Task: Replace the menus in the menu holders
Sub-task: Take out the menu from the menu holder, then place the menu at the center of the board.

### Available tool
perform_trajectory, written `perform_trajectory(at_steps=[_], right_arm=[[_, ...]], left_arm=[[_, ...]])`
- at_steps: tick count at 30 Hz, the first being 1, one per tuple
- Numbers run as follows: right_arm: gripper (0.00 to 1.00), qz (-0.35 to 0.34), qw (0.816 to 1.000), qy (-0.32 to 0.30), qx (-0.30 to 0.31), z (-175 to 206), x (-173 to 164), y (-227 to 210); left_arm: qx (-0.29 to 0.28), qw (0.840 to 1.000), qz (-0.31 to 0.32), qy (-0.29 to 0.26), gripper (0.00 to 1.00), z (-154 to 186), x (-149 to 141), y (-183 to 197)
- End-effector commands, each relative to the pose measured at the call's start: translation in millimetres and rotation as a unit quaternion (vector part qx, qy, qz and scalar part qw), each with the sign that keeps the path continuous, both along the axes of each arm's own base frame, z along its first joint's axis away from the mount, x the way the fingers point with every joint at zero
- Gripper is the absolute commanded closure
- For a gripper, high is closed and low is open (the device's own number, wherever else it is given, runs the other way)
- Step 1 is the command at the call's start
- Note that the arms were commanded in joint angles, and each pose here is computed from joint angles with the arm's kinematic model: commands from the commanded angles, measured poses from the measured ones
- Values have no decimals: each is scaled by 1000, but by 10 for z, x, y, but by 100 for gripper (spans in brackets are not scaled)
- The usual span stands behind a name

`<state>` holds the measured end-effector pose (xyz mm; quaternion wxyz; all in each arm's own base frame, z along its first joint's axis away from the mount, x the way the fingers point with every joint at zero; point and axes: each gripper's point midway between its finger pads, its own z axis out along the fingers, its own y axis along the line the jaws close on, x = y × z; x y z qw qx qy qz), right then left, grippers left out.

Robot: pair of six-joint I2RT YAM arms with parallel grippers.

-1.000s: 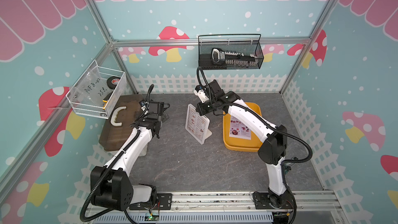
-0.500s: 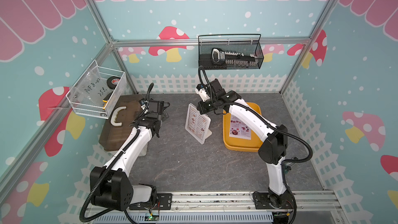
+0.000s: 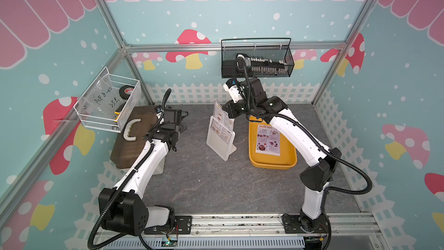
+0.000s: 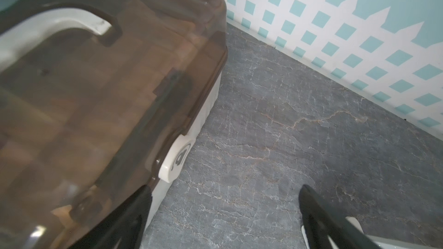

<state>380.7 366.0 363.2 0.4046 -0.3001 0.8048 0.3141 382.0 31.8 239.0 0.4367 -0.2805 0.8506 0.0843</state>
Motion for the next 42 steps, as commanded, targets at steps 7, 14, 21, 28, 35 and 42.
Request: perform_trajectory(at_steps=[7, 14, 21, 28, 35, 42], right_arm=[[100, 171, 975, -52, 131, 918, -1106, 248], [100, 251, 947, 57, 191, 543, -1462, 571], [100, 282, 938, 158, 124, -514, -1544, 1166], [100, 255, 939, 232, 2, -1828, -1289, 1525], [100, 236, 952, 189, -38, -1721, -1083, 1593], [100, 315, 935, 162, 24, -910, -1761, 1697]], left_arm=[[8, 999, 41, -14, 4, 328, -39, 400], [5, 998, 64, -25, 4, 562, -69, 611], [1, 998, 56, -26, 4, 621, -55, 590], [5, 996, 90, 2, 4, 486, -195, 807], [5, 995, 101, -9, 4, 572, -251, 909], [4, 995, 101, -6, 4, 490, -248, 910]])
